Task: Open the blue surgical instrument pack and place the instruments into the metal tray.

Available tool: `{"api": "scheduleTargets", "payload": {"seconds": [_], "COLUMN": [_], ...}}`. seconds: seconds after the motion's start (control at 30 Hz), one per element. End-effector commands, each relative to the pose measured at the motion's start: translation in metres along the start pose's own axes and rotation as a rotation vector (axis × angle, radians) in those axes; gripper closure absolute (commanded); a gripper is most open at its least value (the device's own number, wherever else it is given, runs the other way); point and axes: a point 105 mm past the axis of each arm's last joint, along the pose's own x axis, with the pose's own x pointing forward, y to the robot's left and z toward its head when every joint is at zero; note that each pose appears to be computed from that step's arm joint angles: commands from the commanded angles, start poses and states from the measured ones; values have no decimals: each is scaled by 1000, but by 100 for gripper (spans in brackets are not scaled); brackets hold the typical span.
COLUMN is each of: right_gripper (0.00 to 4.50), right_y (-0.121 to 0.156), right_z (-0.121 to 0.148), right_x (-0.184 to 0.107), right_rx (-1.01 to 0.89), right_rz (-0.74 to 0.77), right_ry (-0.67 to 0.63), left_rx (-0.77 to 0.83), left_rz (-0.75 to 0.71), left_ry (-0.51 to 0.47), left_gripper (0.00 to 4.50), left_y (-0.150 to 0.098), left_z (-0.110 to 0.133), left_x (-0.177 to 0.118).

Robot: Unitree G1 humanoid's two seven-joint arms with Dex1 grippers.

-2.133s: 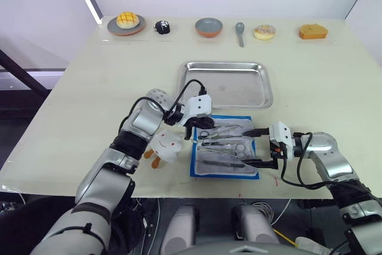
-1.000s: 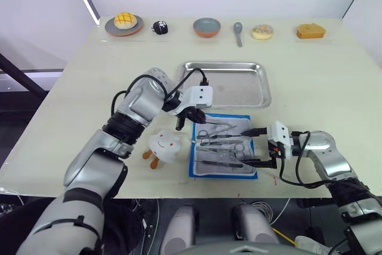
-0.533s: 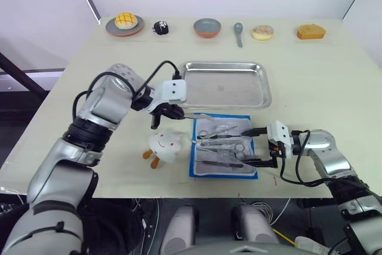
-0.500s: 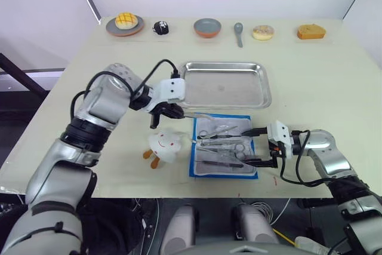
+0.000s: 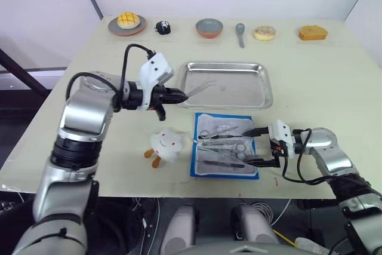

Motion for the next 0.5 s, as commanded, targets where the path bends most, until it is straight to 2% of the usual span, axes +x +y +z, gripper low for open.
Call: {"api": "scheduleTargets", "payload": {"seconds": [0.03,0.13,0.2,0.27,0.4,0.5], "right_gripper": [0,0,0,0,0,0], "right_y": [12,11,11,11,11,11], "right_z": [-34,-33,-33,-32,-31,-31], "right_x": [-8,-9,-9,-10,-10,-10], "right_rx": [133,134,135,134,135,134], "right_rz": [14,15,13,12,10,9], "right_ry": [103,102,100,99,96,94], "left_rx": [-22,-139,-229,-250,-327,-386], "left_rz": [225,336,450,533,616,605], "left_ry": [-53,-65,-38,-10,28,52], "left_gripper": [437,437,437,437,437,437], "left_y": [13,13,21,26,32,31], "left_z": [16,20,18,16,13,11], "left_x": [1,18,27,34,54,70]}}
